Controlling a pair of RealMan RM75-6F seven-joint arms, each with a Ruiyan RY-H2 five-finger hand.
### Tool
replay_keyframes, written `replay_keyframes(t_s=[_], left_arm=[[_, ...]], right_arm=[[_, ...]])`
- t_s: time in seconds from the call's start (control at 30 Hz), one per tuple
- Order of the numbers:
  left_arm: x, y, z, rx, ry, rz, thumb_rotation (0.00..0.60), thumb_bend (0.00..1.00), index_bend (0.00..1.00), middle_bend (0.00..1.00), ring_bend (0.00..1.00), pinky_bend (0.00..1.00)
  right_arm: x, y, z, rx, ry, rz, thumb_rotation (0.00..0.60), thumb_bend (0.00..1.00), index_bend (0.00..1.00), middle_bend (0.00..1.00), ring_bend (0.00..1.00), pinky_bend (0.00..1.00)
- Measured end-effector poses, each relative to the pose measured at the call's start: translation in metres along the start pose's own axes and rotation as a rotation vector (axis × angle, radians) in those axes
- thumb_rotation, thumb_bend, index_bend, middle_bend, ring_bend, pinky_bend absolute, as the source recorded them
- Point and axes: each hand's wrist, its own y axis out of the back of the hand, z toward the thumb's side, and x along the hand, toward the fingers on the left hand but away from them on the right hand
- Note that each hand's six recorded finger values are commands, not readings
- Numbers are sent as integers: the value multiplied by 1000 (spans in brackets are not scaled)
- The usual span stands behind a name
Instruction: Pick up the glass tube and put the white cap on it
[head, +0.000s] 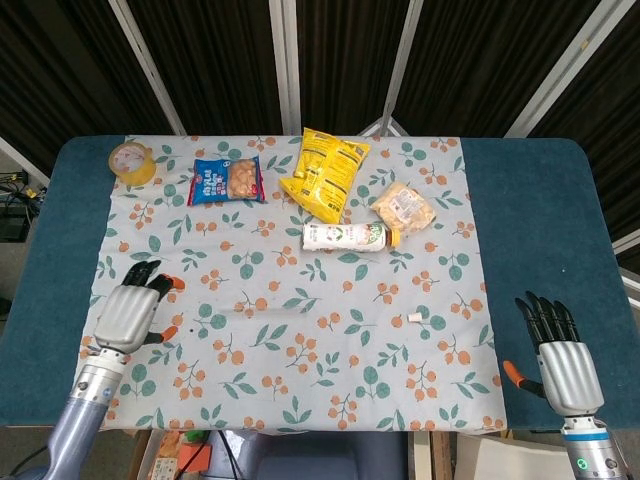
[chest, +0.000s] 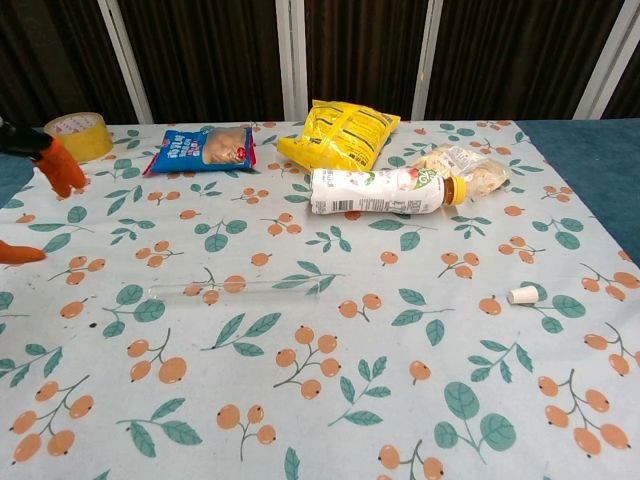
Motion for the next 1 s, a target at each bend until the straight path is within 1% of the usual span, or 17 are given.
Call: replay_keyframes(t_s=[0.13, 0.23, 0.43, 0.63, 1.0], left_arm=[[16, -19, 29, -7, -2, -43, 600, 252, 343, 332, 105, 97], [26, -31, 45, -5, 4, -66, 600, 264, 363, 333, 105, 87], [43, -51, 65, -16, 45, -106, 600, 292, 413, 357, 105, 87], [58, -64, 79, -5, 81, -117, 600, 320, 425, 397, 105, 87], [72, -81, 107, 13, 90, -142, 600, 369, 454, 406, 105, 87]], right_arm=[[0, 0, -1, -6, -6, 1, 600, 275, 0, 0, 0, 0], [-1, 0, -2, -11, -10, 1, 600, 275, 0, 0, 0, 0], [-2, 1, -3, -20, -17, 0, 600, 275, 0, 0, 0, 0], [-1, 2, -4, -24, -18, 0, 600, 275, 0, 0, 0, 0], [-1, 2, -7, -37, -26, 5, 600, 275, 0, 0, 0, 0]])
